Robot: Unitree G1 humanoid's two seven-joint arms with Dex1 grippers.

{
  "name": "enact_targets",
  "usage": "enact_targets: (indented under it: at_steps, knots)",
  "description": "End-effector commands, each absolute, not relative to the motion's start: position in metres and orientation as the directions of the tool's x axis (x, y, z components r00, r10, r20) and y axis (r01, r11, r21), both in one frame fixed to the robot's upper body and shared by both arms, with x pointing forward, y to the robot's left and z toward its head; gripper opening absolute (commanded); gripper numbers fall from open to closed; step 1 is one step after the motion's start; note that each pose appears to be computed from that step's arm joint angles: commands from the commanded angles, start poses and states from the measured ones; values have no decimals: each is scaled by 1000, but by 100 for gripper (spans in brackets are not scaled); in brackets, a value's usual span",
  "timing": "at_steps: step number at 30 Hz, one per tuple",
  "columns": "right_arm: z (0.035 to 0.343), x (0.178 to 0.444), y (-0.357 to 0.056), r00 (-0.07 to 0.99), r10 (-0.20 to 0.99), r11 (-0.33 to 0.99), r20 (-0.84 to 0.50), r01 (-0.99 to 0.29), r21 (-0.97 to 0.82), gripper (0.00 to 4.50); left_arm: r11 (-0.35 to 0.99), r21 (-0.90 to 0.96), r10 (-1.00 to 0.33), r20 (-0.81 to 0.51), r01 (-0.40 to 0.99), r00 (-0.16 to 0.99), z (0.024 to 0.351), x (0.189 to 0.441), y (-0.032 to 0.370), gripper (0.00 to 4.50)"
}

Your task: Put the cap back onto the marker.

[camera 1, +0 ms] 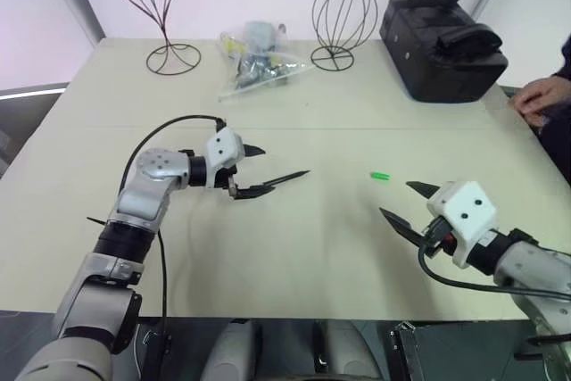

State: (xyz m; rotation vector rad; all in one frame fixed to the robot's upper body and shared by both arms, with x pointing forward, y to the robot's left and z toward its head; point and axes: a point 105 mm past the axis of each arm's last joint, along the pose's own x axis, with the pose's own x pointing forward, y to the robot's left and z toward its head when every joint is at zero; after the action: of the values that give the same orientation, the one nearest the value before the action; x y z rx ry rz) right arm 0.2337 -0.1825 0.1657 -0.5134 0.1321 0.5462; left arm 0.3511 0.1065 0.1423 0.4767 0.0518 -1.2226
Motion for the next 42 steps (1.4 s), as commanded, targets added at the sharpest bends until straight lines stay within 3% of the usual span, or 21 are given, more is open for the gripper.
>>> enact_targets:
  at_steps: [1, 24, 35, 42]
  knots:
    - [179, 231, -180, 854, 472, 716, -218, -516, -470, 328, 254, 336, -904, -250, 907, 346, 158, 349, 103, 445]
    - [177, 235, -173, 859, 470, 726, -203, -507, -464, 328, 239, 333, -901, -273, 912, 336, 156, 358, 104, 445]
    - [173, 231, -166, 866, 461, 741, -194, -496, -453, 328, 331, 295, -874, -262, 896, 409, 140, 381, 96, 445]
    - [171, 229, -163, 878, 442, 757, -182, -474, -450, 328, 306, 300, -862, -315, 904, 396, 122, 386, 92, 445]
